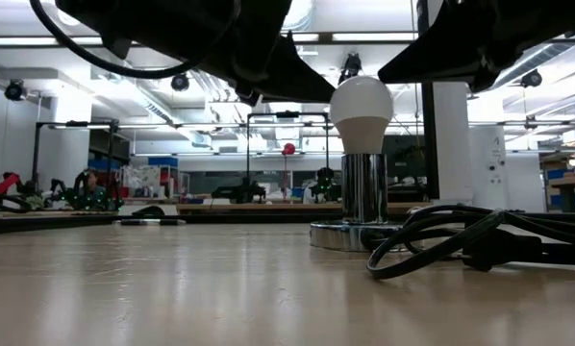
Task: Screw lightbulb
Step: Remove the lightbulb from the lamp
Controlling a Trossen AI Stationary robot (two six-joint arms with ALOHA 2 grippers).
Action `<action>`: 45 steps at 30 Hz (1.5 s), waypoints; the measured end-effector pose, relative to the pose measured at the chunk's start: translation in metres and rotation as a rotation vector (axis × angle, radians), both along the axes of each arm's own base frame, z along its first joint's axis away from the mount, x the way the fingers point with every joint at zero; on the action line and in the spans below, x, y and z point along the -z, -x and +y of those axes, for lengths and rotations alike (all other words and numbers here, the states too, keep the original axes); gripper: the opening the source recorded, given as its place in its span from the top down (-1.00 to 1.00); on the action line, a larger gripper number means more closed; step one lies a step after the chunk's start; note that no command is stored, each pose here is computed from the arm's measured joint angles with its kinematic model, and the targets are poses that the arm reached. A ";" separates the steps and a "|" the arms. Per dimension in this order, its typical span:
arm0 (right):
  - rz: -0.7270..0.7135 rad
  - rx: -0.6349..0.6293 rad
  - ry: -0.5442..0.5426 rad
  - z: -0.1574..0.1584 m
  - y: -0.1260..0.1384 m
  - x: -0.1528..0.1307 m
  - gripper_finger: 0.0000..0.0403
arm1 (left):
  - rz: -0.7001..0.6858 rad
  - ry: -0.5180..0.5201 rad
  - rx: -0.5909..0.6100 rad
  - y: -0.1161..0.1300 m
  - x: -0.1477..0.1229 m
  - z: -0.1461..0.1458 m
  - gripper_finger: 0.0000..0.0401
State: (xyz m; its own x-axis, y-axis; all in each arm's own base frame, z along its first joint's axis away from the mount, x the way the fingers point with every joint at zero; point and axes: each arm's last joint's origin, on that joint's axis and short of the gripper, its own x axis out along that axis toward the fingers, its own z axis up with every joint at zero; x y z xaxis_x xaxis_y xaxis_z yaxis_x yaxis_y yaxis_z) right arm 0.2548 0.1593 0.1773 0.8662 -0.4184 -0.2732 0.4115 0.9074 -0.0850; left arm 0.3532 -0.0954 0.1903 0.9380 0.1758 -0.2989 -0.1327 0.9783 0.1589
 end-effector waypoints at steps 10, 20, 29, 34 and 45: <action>-0.006 0.080 0.049 -0.007 -0.001 0.001 1.00 | 0.010 0.029 0.122 0.004 -0.001 -0.016 1.00; 0.001 0.057 0.059 -0.009 -0.001 -0.008 1.00 | -0.011 0.006 0.058 0.007 -0.007 -0.016 1.00; -0.038 -0.010 0.007 -0.005 0.004 -0.024 1.00 | -0.032 -0.054 -0.160 0.005 -0.007 -0.002 1.00; -0.028 -0.036 -0.012 -0.001 0.000 -0.016 1.00 | -0.012 -0.019 -0.098 0.002 -0.001 -0.002 1.00; -0.010 0.008 0.001 -0.008 -0.007 -0.006 1.00 | 0.004 -0.019 -0.002 0.004 0.000 -0.010 1.00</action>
